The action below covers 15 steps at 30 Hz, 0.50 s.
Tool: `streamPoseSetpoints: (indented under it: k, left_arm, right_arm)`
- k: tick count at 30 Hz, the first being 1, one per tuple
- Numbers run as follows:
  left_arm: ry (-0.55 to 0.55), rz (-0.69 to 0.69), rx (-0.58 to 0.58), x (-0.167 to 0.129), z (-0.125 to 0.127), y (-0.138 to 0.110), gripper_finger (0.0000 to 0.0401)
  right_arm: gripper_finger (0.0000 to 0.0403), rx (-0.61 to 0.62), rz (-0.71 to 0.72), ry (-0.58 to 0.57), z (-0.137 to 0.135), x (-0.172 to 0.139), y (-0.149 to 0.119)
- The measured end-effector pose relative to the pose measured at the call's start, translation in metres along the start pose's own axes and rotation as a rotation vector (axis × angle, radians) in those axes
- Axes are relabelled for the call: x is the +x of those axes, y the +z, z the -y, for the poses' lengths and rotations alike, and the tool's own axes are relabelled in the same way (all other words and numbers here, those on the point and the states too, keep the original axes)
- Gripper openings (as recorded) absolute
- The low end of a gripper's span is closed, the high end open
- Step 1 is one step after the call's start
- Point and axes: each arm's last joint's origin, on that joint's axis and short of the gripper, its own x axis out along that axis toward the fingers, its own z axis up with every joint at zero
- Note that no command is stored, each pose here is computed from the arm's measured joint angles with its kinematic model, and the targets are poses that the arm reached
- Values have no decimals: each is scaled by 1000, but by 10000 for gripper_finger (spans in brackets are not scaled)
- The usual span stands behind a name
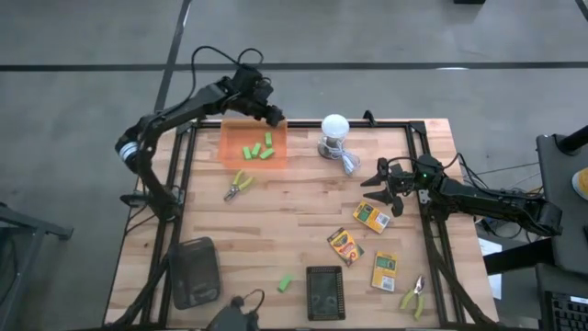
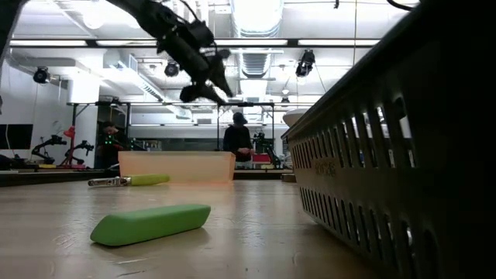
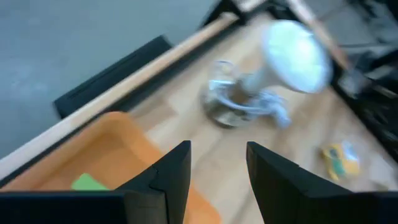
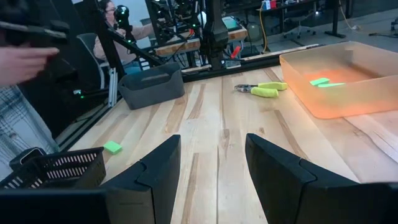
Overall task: Pick & Place School Supplies
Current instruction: Put the green eraser into the orange bin
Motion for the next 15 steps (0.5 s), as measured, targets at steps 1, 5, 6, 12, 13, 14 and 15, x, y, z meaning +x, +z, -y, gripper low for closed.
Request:
streamPoseSetpoints:
  k: [1, 5, 6, 12, 13, 14, 15]
  left_arm:
    - [-32, 3, 20, -5, 5, -1, 159]
    - [-132, 12, 77, -24, 25, -7, 159]
    - [-143, 11, 85, -28, 30, -9, 159]
    - [-122, -52, 26, -45, 67, -39, 159]
    - [-112, -60, 20, -48, 75, -46, 159]
    - [-104, -65, 26, -50, 84, -53, 160]
    - [-101, -63, 39, -53, 93, -60, 161]
  right_arm:
    - [178, 0, 0, 0, 0, 0, 0]
    - [178, 0, 0, 0, 0, 0, 0]
    - [178, 0, 0, 0, 0, 0, 0]
    - [178, 0, 0, 0, 0, 0, 0]
    - [178, 0, 0, 0, 0, 0, 0]
    - [178, 0, 0, 0, 0, 0, 0]
    - [178, 0, 0, 0, 0, 0, 0]
